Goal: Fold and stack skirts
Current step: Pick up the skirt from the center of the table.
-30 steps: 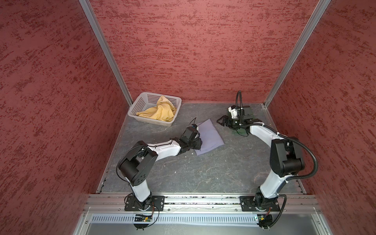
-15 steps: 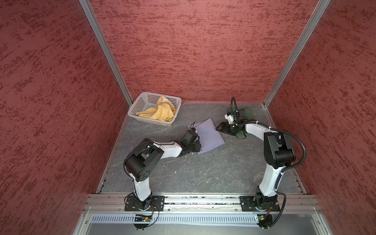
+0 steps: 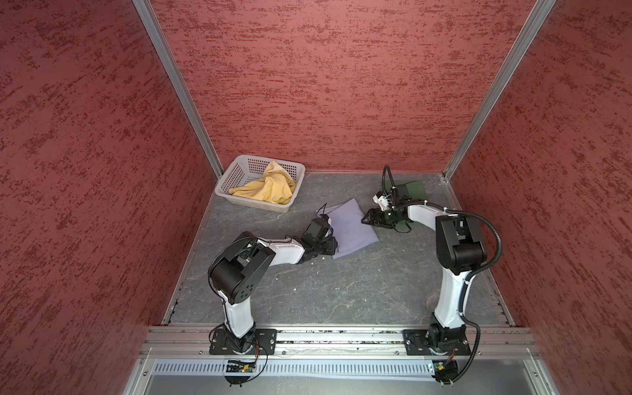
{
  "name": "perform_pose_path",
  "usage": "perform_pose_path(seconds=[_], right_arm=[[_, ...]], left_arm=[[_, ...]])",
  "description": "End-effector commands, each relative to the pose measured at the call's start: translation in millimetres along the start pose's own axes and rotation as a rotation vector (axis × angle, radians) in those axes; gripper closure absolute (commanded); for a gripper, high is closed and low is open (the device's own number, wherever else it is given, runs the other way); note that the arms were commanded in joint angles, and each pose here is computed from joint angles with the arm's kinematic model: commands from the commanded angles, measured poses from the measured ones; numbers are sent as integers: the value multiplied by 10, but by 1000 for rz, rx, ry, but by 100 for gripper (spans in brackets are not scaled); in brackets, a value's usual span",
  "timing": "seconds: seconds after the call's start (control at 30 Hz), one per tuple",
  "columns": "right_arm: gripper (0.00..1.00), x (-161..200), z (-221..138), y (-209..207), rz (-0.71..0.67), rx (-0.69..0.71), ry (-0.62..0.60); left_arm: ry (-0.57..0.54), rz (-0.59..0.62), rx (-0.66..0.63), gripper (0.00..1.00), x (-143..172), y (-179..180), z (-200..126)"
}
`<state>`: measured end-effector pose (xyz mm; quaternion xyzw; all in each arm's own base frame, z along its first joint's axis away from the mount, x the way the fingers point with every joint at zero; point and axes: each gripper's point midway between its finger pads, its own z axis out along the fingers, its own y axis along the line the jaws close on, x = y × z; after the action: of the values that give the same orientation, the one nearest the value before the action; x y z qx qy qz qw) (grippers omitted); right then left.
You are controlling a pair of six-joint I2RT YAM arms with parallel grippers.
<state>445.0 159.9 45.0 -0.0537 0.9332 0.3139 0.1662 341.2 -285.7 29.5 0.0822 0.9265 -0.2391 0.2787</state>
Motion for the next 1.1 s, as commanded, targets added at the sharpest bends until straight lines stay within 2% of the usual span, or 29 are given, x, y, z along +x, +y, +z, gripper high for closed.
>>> perform_pose_path(seconds=[0.0, 0.27, 0.53, 0.97, 1.07], right_arm=[[20, 2, 41, -4, -53, -24, 31], [23, 58, 170, 70, -73, -123, 83], [32, 198, 310, 127, -53, -203, 118], [52, 318, 537, 272, -40, -244, 154], [59, 312, 568, 314, -35, -259, 155]], left_arm=[[110, 5, -63, 60, 321, 261, 25], [117, 6, -54, 61, 311, 266, 51], [117, 0, -46, 61, 302, 271, 62], [125, -4, -41, 61, 321, 279, 82], [124, -5, -40, 61, 324, 280, 85]])
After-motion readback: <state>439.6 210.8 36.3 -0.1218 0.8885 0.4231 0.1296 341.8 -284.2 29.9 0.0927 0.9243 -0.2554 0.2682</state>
